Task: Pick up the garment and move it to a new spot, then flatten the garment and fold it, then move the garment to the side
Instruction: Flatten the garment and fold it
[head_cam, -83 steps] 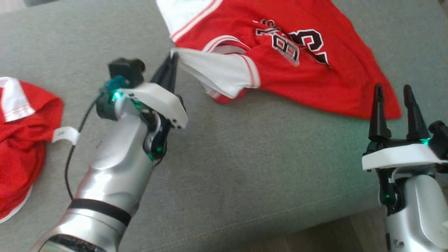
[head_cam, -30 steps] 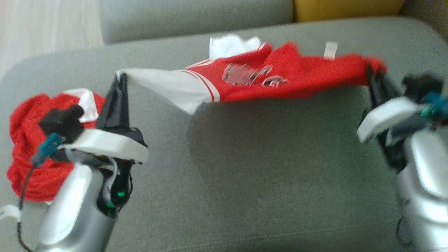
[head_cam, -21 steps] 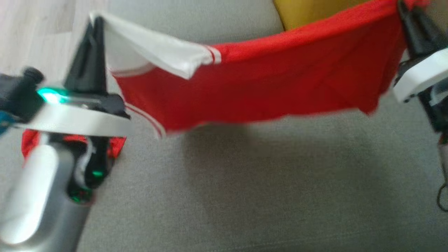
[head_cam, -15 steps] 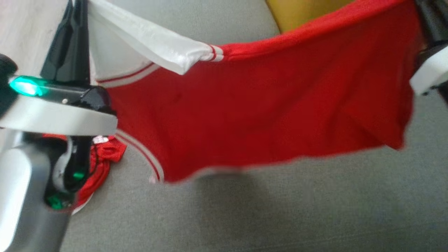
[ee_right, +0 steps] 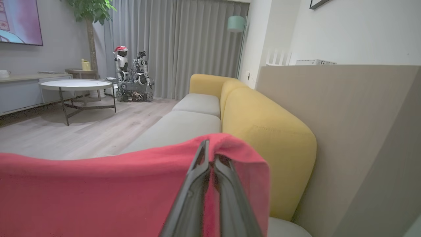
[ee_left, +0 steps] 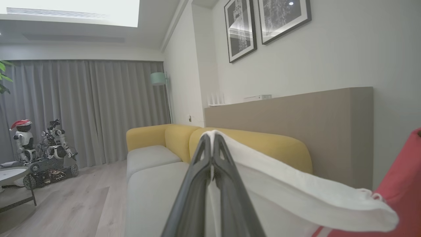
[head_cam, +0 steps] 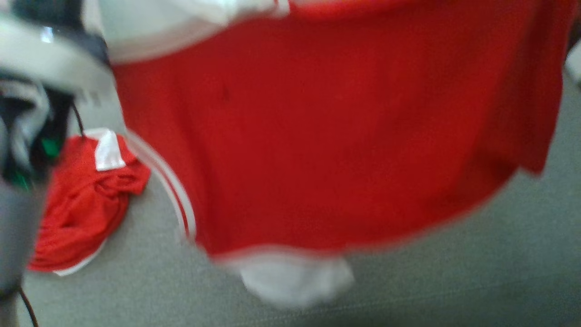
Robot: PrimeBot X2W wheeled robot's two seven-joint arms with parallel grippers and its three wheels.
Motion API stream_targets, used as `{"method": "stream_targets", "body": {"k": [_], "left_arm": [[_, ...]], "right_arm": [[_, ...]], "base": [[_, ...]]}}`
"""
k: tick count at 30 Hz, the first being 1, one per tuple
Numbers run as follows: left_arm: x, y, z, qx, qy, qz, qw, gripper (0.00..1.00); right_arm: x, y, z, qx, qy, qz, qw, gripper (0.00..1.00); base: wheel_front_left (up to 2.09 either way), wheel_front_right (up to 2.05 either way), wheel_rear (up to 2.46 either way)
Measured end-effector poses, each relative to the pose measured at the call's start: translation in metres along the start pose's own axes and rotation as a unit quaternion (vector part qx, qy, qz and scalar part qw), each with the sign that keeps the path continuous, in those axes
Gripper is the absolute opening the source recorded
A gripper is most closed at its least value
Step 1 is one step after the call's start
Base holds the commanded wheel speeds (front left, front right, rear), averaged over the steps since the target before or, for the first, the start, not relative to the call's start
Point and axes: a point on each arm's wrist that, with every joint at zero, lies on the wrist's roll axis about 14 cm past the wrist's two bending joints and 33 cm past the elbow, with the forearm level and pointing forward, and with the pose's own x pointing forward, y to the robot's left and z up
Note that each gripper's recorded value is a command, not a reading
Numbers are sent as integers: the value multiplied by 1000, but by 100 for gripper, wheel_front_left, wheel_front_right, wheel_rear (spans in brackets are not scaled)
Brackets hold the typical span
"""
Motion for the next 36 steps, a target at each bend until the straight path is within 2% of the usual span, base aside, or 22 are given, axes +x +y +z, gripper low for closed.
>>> {"method": "stream_targets", "body": {"k": [7,14,16,20,23,26,30,36], "left_arm": [[98,45,-28,9,-15,20,1000,0],[154,99,-82,14,-57,80,995,0],[155,108,-93,12,-65,88,994,0],[149,115,-106,25,-64,84,994,0],[146,117,-115,28,-58,79,995,0],[134,113,-144,28,-23,69,997,0],[88,105,-204,28,64,64,995,0],[7,96,-258,14,171,75,982,0]], "right_arm": [[104,4,36,-7,-62,6,998,0],[197,20,9,9,-122,16,992,0],[208,22,0,20,-139,15,990,0],[217,24,-17,41,-163,13,986,0],[224,24,-47,74,-141,9,987,0],[223,31,-104,114,-85,6,990,0],[198,46,-184,139,15,6,990,0],[153,65,-238,151,105,18,983,0]], "base": [[0,0,0],[0,0,0],[0,0,0],[0,0,0],[0,0,0],[0,0,0],[0,0,0],[0,0,0]]}}
